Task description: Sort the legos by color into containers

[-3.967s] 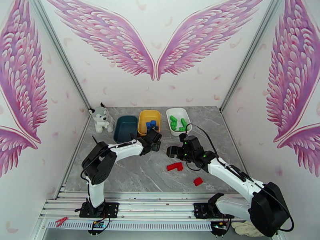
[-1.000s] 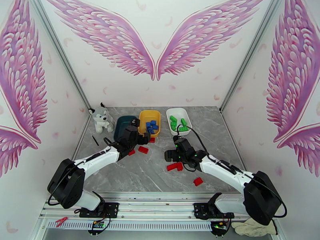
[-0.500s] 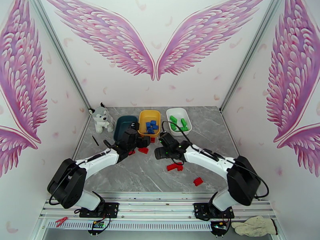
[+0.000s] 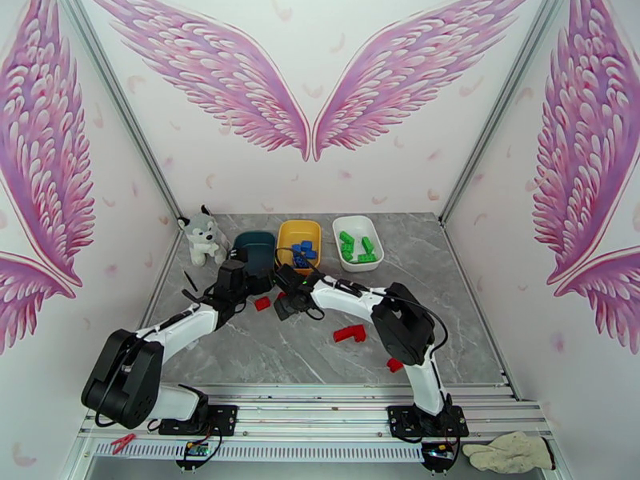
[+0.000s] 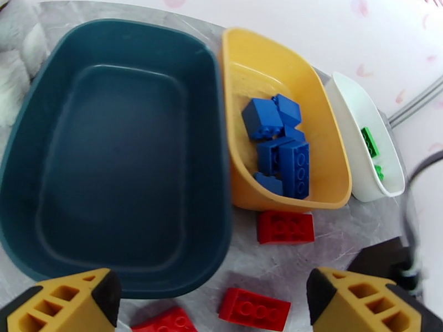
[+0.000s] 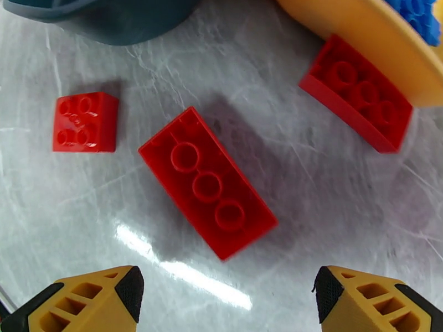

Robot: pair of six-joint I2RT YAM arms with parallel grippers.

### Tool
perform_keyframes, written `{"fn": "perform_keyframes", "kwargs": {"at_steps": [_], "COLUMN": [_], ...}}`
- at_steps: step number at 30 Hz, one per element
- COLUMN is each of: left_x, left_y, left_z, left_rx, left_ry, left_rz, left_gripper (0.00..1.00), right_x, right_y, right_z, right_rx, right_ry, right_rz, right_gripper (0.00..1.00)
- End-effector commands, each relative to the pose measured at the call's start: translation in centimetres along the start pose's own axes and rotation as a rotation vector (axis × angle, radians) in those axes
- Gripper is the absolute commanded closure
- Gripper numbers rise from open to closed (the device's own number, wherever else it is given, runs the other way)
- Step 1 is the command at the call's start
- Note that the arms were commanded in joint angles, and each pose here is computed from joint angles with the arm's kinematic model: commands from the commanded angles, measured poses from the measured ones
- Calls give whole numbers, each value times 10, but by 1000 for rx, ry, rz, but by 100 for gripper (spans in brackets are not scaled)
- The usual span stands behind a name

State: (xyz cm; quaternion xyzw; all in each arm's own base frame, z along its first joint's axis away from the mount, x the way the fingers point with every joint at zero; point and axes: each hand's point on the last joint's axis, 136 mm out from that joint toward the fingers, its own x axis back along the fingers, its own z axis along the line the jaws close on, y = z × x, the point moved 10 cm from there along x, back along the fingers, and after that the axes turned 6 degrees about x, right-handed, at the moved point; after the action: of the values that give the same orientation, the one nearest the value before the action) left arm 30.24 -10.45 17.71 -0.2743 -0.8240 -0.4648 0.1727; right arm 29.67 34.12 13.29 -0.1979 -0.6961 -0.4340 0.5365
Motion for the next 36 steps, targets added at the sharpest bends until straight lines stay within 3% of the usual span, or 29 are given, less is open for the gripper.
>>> {"fn": "perform_keyframes", "kwargs": {"at_steps": [1, 11, 19, 26, 31, 36], "left_x": [6, 32, 48, 58, 55, 54], "left_y": [-4, -12, -19, -10, -11, -3], "left_z": [0, 19, 24, 17, 19, 17], "left_rx": [23, 70, 84, 88, 96, 103], "left_ry": [-54, -41, -57, -85, -84, -90], "left_rz": [-2, -50, -59, -83, -80, -95], "left_gripper": [6, 6, 4, 4, 3, 3], "right_x": [-8, -45, -51, -14, 31, 46], "right_y": [8, 36, 35, 37, 50, 77], "right_z": [-2, -15, -14, -20, -16, -1], "right_rx": [33, -30, -56, -102, -113, -126], "right_ry": [-69, -44, -13, -22, 52, 189], "right_rz": [27, 34, 38, -40, -155, -196], "right_gripper": [11, 20, 44, 59, 58, 57]}}
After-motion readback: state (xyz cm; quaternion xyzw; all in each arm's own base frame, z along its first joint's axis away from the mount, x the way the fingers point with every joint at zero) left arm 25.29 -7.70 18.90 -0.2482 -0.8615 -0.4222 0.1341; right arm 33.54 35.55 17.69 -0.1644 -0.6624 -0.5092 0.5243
